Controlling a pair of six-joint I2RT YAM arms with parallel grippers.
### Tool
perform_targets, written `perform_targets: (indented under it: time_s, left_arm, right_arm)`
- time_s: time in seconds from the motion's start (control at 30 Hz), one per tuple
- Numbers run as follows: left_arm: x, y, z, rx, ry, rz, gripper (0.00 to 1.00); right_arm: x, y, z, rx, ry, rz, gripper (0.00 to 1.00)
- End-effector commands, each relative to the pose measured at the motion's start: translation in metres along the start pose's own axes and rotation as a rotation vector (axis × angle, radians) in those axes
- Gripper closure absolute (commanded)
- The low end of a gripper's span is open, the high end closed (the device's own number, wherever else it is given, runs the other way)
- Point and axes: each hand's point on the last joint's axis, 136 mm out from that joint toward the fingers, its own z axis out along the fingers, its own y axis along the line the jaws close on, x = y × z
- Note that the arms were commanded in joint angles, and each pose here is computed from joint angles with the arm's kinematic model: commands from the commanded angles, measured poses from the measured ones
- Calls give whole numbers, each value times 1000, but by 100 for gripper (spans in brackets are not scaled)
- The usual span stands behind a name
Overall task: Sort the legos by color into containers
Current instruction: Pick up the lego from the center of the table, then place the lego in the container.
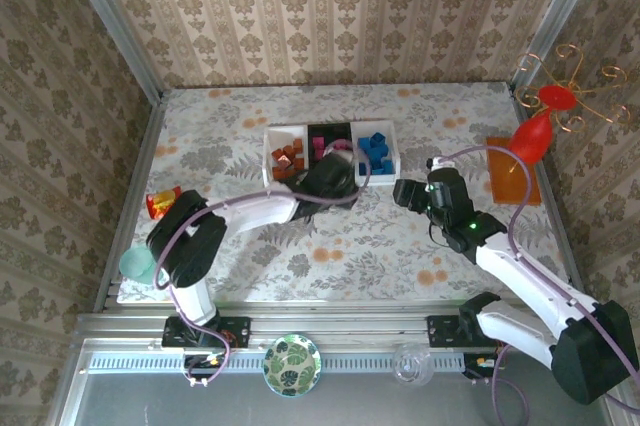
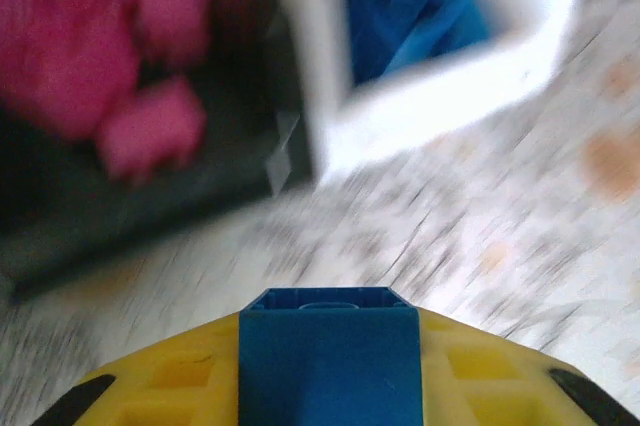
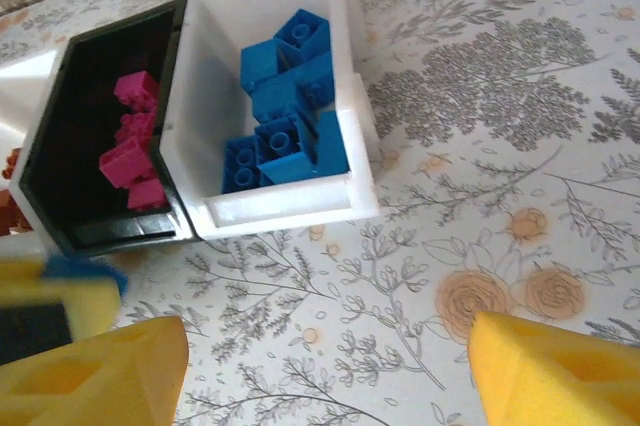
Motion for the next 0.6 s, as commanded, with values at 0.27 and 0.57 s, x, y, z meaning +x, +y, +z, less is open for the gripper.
perform_targets:
  time_s: [0.27,0.57]
  left_arm:
    - [-109,-5,83,6,-64,7,65]
    - [-140,-4,40,29,-178,6,2]
  right_arm:
    - [12,-22,-16,73,-4,26,24]
    - [2,-20,-24,67,-38,30,8]
